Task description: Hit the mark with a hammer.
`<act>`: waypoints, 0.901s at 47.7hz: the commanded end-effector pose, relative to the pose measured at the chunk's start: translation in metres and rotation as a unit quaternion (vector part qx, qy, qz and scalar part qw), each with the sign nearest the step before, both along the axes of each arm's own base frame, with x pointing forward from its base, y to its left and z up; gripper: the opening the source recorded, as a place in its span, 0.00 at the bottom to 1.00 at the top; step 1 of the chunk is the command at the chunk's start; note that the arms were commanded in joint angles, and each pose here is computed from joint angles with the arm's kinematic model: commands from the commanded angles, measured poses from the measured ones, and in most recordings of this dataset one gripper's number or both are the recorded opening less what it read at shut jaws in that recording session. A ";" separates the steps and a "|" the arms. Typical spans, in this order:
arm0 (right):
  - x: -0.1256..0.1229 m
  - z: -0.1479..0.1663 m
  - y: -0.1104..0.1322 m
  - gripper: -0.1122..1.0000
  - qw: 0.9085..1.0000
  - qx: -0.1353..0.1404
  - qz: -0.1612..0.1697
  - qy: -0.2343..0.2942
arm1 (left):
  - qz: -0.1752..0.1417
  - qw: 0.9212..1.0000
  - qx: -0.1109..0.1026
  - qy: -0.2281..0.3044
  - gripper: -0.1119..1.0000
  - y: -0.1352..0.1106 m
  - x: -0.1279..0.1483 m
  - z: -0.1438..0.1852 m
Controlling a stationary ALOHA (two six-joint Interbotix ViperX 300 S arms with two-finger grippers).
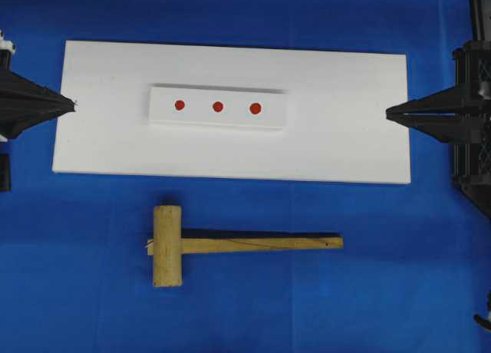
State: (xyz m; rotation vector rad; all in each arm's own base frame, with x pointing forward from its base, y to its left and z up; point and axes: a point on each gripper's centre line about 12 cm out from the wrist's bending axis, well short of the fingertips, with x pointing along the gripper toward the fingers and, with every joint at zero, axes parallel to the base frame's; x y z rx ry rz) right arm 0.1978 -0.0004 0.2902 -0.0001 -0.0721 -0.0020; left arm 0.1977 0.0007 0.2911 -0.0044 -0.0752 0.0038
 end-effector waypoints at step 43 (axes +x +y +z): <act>0.140 -0.077 0.080 0.69 0.962 0.097 0.090 0.239 | 0.000 1.000 -0.008 0.015 0.10 0.000 0.000 -0.007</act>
